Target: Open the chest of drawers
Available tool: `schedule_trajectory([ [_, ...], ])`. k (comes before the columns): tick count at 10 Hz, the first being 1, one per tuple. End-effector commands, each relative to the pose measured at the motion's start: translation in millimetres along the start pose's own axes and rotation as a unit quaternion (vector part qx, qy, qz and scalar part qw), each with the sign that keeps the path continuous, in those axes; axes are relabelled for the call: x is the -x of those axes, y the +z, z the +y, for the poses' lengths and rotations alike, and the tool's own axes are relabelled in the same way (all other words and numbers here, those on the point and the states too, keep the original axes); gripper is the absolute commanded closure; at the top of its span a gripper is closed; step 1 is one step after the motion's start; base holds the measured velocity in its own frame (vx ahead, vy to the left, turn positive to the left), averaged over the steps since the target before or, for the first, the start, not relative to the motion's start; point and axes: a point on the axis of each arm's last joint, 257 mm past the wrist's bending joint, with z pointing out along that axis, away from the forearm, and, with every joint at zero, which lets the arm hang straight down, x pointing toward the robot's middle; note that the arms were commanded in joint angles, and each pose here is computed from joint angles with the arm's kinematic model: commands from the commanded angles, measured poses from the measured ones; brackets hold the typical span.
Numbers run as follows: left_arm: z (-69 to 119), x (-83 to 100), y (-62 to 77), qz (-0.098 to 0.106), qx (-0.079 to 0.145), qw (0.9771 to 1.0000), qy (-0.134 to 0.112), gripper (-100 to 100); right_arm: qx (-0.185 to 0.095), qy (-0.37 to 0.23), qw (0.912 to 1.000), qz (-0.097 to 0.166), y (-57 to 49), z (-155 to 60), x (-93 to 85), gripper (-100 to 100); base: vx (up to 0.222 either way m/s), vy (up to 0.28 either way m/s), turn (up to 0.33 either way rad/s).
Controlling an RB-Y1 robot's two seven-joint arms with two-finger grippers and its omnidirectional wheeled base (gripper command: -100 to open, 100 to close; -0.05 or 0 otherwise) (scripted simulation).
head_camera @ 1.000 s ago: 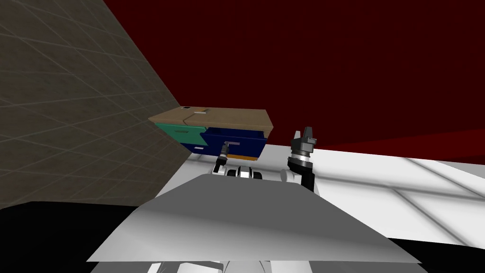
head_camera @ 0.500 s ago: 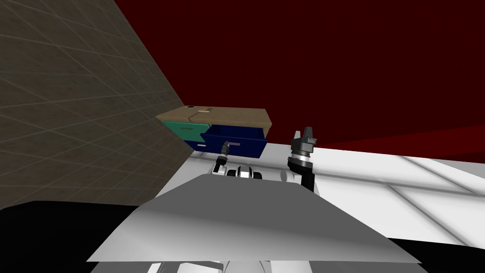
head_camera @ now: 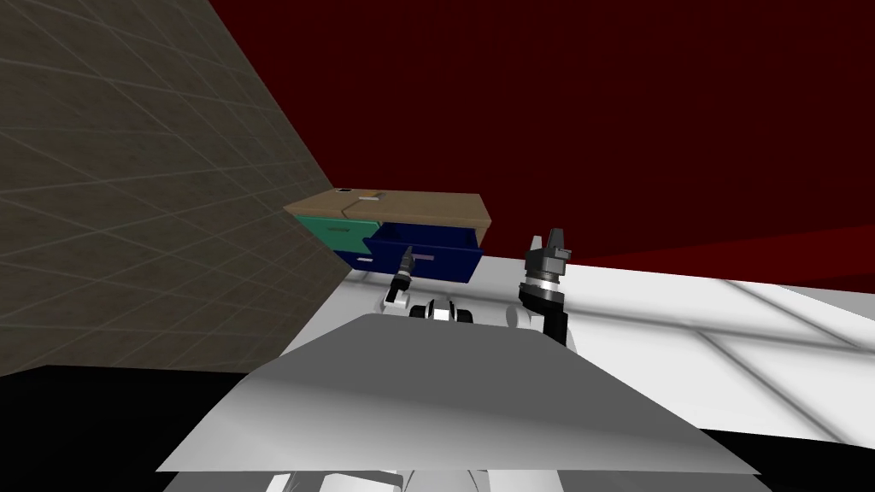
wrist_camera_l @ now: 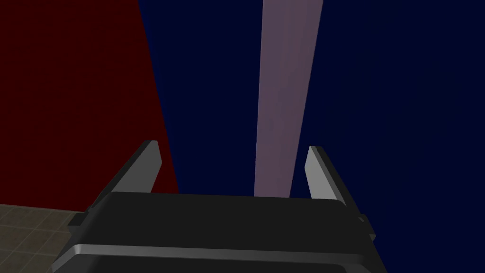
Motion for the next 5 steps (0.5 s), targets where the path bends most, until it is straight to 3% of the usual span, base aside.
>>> schedule_trajectory([
  [1,-13.5,-0.4,12.7,0.001,0.000,1.0000,0.000,-100,0.000,0.000,1.0000,0.000,0.0,0.0,0.0,0,-0.042,-0.002,0.012],
  [2,-18.9,-0.9,17.1,0.002,0.000,1.0000,0.000,-100,0.000,0.000,1.0000,0.000,0.0,0.0,0.0,0,-0.043,0.002,0.005],
  [3,-12.3,-0.7,13.0,0.001,0.003,1.0000,0.000,-100,0.000,0.000,1.0000,0.000,0.0,0.0,0.0,0,-0.015,0.003,-0.001],
  [4,-11.8,-0.8,13.3,0.001,0.005,1.0000,0.000,0,0.000,0.000,1.0000,0.000,0.0,0.0,0.0,0,0.000,0.000,0.000],
  [5,-10.9,-0.7,12.9,0.001,0.006,1.0000,0.000,0,0.000,0.000,1.0000,0.000,0.0,0.0,0.0,0,0.000,0.000,0.000],
])
